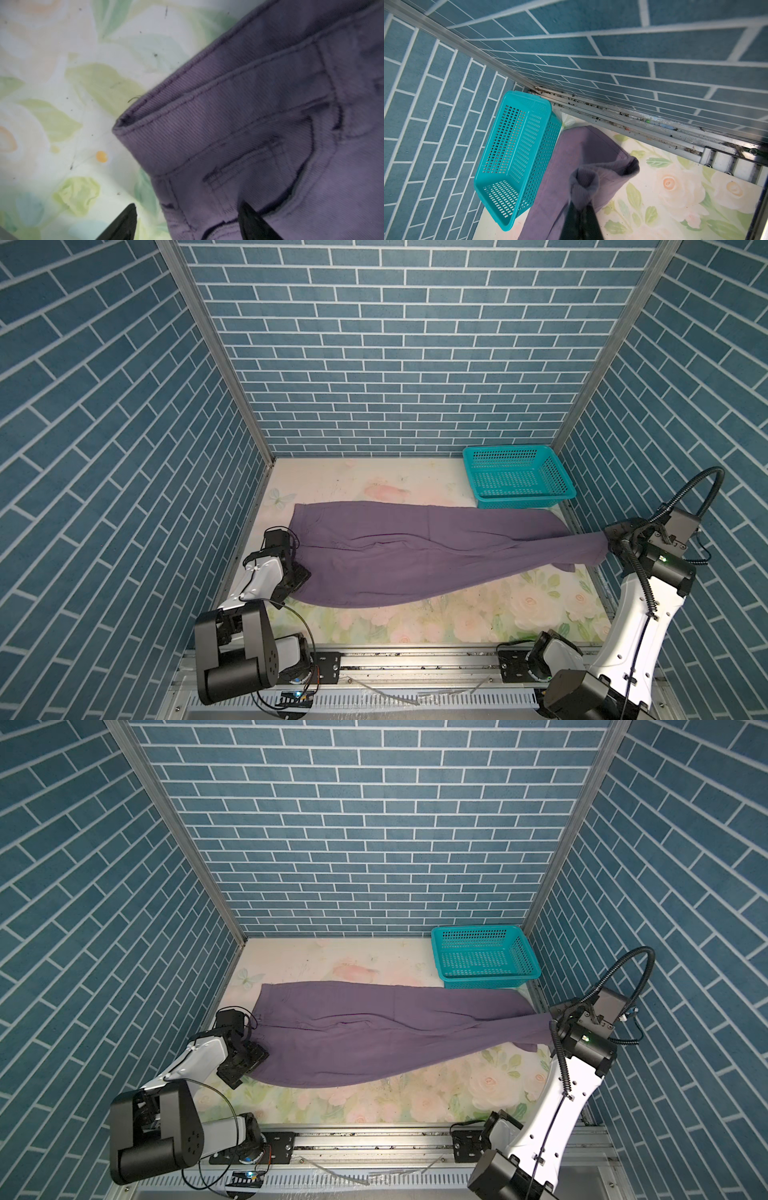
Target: Fold and stack the trousers
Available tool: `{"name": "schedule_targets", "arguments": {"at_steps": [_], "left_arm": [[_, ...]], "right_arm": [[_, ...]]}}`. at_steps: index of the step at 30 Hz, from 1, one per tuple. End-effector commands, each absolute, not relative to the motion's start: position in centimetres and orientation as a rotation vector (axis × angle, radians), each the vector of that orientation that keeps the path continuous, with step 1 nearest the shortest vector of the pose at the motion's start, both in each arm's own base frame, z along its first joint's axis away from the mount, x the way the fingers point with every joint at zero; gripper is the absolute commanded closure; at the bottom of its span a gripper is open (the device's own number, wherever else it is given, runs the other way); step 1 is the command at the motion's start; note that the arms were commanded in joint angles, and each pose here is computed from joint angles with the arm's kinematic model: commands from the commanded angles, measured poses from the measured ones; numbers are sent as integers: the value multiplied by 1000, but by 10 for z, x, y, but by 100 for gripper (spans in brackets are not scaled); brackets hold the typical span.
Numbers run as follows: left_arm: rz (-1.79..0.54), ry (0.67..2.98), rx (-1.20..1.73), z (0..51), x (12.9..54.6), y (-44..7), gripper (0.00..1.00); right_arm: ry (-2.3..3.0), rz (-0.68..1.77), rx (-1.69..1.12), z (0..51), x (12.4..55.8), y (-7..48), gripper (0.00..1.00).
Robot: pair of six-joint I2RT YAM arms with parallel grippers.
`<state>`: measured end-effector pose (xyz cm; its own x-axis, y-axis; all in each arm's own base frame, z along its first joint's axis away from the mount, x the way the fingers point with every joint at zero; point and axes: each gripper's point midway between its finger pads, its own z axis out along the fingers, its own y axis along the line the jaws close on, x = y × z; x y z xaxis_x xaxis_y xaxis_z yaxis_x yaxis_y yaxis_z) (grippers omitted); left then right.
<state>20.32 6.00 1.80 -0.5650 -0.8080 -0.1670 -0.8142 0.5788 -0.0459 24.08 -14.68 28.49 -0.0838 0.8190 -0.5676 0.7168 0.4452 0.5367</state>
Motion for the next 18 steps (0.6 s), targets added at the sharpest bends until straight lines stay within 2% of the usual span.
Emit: {"name": "schedule_targets", "arguments": {"at_steps": [1, 2, 3, 4, 5, 9, 14, 18], "left_arm": [[82, 2623, -1367, 9, 204, 65, 37], [77, 2624, -1368, 5, 205, 64, 65], [88, 2633, -1376, 2, 204, 65, 82], [100, 2637, -1378, 3, 205, 67, 93], [102, 2640, -1385, 4, 206, 67, 100], [28, 2599, -1381, 31, 226, 69, 100], [-60, 2433, -1333, 119, 258, 83, 100], [-61, 2330, -1273, 182, 263, 93, 100]], "right_arm": [[1742, 122, 1270, 319, 244, -156, 100], [1738, 128, 1272, 320, 245, -155, 100], [1737, 132, 1275, 319, 245, -155, 100], [1736, 137, 1274, 319, 246, -155, 100], [1735, 138, 1274, 320, 245, -154, 100], [1737, 85, 1271, 325, 240, -158, 100], [1717, 86, 1261, 339, 243, -161, 100], [1690, 125, 1248, 351, 250, -161, 100]]}}
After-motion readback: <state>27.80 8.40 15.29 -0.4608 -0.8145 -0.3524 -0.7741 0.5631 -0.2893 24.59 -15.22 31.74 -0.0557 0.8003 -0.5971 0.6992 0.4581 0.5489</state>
